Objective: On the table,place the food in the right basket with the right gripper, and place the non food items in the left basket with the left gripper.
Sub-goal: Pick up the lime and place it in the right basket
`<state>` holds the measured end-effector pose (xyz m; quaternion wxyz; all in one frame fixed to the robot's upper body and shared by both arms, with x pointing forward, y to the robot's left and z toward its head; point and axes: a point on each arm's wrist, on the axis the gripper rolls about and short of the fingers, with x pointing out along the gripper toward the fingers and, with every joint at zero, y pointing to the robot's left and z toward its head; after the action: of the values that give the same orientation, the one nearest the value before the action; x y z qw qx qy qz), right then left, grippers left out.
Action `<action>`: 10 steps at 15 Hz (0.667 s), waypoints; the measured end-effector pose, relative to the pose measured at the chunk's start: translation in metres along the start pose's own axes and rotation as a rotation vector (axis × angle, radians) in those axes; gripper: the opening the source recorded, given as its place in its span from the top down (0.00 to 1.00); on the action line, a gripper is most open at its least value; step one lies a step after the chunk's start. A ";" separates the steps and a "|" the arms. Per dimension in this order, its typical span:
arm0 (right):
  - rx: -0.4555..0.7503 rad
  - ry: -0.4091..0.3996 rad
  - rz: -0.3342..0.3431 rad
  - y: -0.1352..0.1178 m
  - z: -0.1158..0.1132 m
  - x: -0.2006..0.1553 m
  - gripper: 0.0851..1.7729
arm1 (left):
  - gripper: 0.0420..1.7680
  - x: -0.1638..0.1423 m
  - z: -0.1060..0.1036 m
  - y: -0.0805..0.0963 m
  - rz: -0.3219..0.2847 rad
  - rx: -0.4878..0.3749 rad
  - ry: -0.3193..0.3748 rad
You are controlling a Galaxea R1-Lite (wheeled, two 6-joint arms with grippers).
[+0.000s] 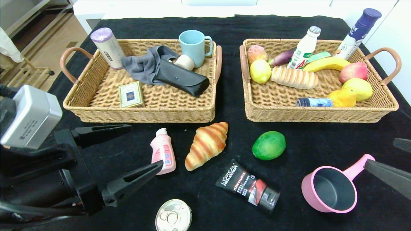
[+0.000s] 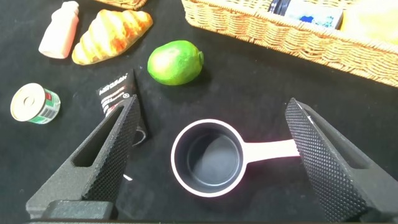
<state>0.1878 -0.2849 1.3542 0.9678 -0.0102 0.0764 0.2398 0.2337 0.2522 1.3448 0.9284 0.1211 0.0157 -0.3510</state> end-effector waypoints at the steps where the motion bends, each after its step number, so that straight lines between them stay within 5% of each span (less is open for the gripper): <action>1: 0.000 0.002 0.000 0.000 0.000 0.001 0.04 | 0.03 0.000 -0.003 0.000 -0.002 -0.001 0.008; 6: 0.000 0.011 -0.010 0.000 0.008 0.011 0.04 | 0.03 0.000 -0.005 -0.001 -0.001 -0.004 0.009; 10: 0.003 0.080 -0.144 0.005 0.021 0.042 0.04 | 0.03 0.000 -0.004 0.000 -0.003 -0.008 0.010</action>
<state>0.2254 -0.2592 1.3689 0.9787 -0.0236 0.1145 0.1687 0.2339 0.2527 1.3407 0.9282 0.1193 0.0219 -0.3518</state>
